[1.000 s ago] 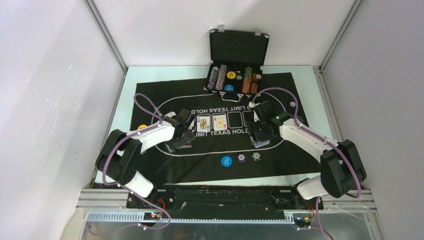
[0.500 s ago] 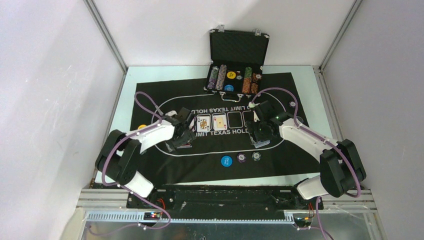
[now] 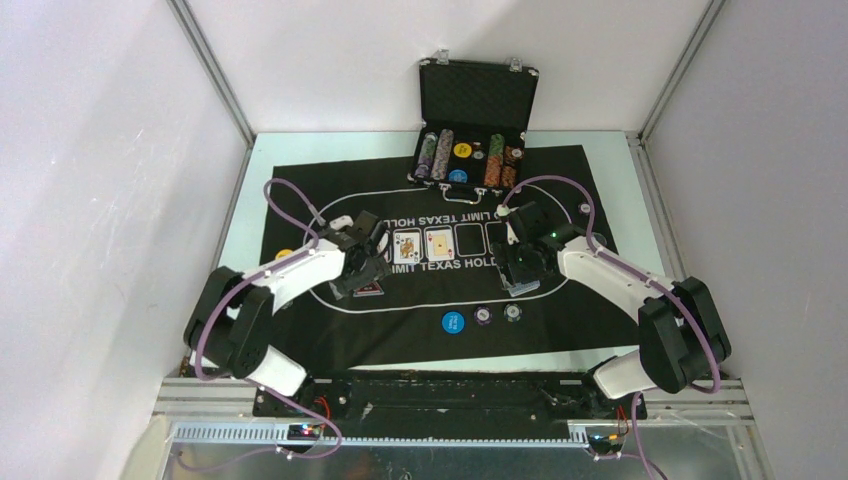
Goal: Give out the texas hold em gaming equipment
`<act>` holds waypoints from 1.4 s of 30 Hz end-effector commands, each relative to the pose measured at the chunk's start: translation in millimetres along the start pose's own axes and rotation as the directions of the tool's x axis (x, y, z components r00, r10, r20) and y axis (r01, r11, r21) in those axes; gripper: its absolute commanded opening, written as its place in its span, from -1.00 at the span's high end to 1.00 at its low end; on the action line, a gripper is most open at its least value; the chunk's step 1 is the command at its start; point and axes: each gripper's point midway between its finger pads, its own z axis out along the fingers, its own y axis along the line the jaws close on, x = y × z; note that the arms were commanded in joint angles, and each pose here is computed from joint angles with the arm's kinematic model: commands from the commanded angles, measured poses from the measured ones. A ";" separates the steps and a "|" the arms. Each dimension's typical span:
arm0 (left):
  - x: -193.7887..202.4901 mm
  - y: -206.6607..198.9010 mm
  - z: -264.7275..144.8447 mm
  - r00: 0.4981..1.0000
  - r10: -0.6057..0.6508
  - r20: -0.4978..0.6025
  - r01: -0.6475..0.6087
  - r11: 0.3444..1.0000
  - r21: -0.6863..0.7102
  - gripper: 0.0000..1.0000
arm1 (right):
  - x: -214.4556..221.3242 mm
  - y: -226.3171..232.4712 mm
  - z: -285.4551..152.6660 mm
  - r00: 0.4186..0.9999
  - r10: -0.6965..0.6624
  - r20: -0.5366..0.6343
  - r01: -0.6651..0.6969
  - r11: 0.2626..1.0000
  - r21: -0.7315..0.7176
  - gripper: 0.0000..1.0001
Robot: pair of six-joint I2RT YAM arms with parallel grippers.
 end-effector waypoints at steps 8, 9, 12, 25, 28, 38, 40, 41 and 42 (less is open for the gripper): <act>-9.2 -10.5 19.9 1.000 0.005 0.031 -0.005 1.000 -0.026 -0.69 | -9.4 0.4 0.1 0.999 -0.012 0.037 0.012 1.000 0.007 1.00; -9.5 -10.6 21.1 0.999 0.004 0.033 -0.003 1.000 -0.028 -0.67 | -9.4 0.4 0.2 0.999 -0.012 0.036 0.012 1.000 0.007 1.00; -10.6 -13.0 24.3 0.999 0.002 0.039 -0.001 1.000 -0.026 -0.63 | -9.3 0.1 0.2 0.999 -0.012 0.036 0.011 1.000 0.010 1.00; 4.4 -3.3 28.0 1.000 0.005 -0.005 -0.006 0.999 -0.041 -0.50 | -9.0 -0.4 1.2 0.999 -0.012 0.034 0.011 1.000 0.015 1.00; 11.6 -4.0 27.8 1.000 0.012 -0.029 -0.012 0.999 -0.031 -0.48 | -9.2 -0.9 1.0 0.999 -0.010 0.035 0.010 1.000 0.017 1.00; 14.7 -2.0 23.8 0.998 0.054 -0.031 -0.055 0.997 -0.048 -0.22 | -9.1 -1.7 0.2 0.999 -0.012 0.037 0.011 1.000 0.027 1.00; 12.2 -1.3 20.2 0.998 0.054 -0.023 -0.055 0.997 -0.046 -0.15 | -8.6 -2.0 0.5 0.999 -0.013 0.035 0.012 1.000 0.029 1.00; 10.4 -0.8 18.8 0.998 0.054 -0.015 -0.054 0.997 -0.046 -0.12 | -8.4 -2.2 0.5 0.999 -0.011 0.035 0.010 1.000 0.029 1.00; 8.7 -0.1 15.8 0.999 0.053 -0.009 -0.053 0.998 -0.045 -0.11 | -8.7 -2.0 0.5 0.999 -0.011 0.036 0.010 1.000 0.029 1.00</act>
